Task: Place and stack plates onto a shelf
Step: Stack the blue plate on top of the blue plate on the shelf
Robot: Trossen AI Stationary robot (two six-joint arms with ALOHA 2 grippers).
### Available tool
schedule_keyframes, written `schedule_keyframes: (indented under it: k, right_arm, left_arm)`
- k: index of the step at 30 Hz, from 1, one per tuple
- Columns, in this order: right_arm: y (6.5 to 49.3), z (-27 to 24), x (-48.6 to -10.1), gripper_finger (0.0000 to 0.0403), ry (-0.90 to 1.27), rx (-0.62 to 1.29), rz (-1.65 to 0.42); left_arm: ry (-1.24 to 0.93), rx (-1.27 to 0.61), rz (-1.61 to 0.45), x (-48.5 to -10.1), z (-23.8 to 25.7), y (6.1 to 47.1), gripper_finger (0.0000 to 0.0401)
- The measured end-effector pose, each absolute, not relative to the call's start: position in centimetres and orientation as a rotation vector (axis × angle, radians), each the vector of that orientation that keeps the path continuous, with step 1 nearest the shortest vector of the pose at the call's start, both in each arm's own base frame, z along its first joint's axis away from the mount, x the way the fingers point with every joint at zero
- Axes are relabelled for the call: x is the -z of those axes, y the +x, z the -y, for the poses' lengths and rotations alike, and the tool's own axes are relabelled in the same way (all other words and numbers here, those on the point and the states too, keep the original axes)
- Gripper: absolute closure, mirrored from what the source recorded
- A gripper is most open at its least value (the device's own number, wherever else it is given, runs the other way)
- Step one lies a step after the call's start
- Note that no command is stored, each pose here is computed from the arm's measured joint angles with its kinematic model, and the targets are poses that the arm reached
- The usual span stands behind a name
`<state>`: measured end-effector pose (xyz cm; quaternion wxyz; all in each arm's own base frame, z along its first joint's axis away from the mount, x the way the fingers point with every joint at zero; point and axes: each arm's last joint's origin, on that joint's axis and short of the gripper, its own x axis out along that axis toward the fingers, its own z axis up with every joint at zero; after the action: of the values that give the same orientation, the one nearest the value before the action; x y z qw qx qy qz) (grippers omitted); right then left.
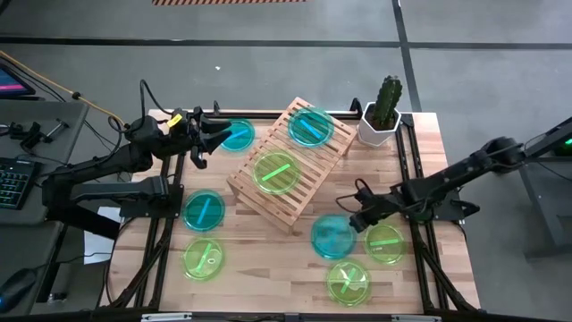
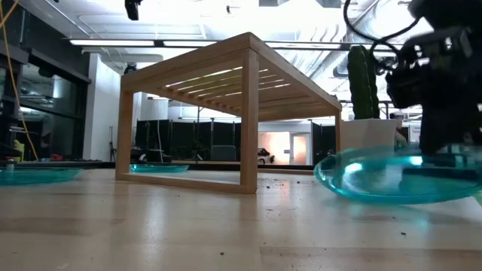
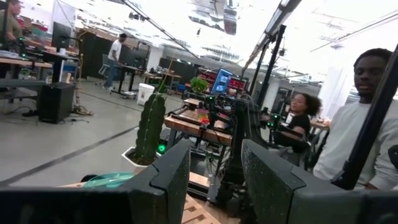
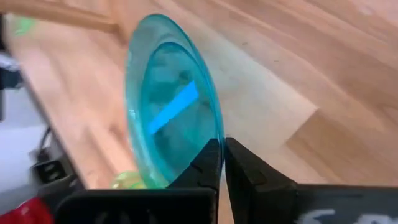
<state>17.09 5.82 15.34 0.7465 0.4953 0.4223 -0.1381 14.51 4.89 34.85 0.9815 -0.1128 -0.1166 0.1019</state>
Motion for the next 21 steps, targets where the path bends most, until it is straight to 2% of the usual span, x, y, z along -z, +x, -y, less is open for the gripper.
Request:
schedule_keyframes:
  k: [10,15,18,21]
  right_arm:
    - [15.7,-5.6,-17.7,0.0403,1.1,0.14,-0.88]
    - [15.2,-5.7,-19.5,0.0403,1.12,-0.072,-0.836]
    - [15.2,-5.9,-20.9,0.0403,1.157,-0.202,-0.746]
    - [15.6,-5.9,-22.3,0.0403,1.193,-0.248,-0.614]
  left_arm:
    - [-0.23,-0.238,0.24,-34.9,-5.0,14.5,0.0268]
    - [-0.23,-0.238,0.24,-34.8,-5.0,14.5,0.0268]
    - [-0.23,-0.238,0.24,-34.8,-5.0,14.5,0.0268]
    - [-0.231,-0.238,0.241,-34.8,-5.0,14.5,0.0268]
